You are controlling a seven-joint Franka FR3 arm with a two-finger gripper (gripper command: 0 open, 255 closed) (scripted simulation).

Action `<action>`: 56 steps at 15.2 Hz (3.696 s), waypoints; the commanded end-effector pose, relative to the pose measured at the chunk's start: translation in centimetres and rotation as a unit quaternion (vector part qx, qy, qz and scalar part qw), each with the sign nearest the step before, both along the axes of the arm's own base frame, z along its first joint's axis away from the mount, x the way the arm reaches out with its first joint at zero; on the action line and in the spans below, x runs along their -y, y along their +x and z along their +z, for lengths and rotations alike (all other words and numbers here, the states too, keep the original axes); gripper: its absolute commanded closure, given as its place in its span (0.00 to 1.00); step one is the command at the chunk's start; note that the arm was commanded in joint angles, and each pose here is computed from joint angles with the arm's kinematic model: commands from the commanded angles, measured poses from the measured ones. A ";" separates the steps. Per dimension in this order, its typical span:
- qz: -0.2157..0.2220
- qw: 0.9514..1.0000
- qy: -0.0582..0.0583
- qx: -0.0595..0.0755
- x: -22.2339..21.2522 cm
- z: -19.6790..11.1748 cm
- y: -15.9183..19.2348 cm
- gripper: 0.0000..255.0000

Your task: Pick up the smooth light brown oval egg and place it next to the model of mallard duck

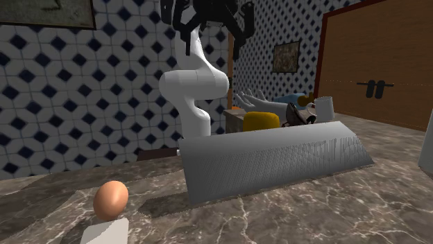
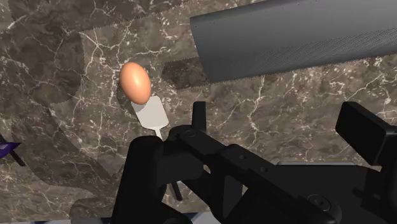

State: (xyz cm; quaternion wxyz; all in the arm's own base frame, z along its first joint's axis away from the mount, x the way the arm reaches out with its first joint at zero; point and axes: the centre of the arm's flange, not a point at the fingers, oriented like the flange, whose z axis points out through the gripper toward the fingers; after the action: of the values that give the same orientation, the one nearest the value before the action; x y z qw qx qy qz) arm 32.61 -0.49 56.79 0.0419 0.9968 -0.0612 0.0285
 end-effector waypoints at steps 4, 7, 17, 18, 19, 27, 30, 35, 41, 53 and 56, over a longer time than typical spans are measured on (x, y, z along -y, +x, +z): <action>0.000 1.000 0.014 -0.009 3.3 -2.4 1.3 0.00; 0.001 0.999 0.028 -0.019 6.6 -5.0 2.6 0.00; 0.002 0.996 0.074 -0.050 17.0 -14.3 6.4 0.00; 0.003 0.995 0.079 -0.053 18.0 -15.3 6.8 0.00; 0.003 0.995 0.083 -0.056 19.0 -16.3 7.1 0.00; 0.003 0.992 0.104 -0.070 23.0 -22.4 8.4 0.00; 0.003 0.992 0.104 -0.070 22.8 -24.0 8.3 0.00; 0.003 0.992 0.104 -0.070 22.7 -24.8 8.2 0.00; 0.003 0.992 0.104 -0.070 22.7 -24.8 8.2 1.00; 0.003 0.992 0.104 -0.070 22.7 -22.7 8.2 1.00; 0.003 0.992 0.104 -0.070 22.7 -21.1 8.2 1.00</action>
State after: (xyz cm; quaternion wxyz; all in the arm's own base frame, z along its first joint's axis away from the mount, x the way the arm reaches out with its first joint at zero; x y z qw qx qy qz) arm 40.78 -23.26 35.22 -0.0576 0.9956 -0.0573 -0.0476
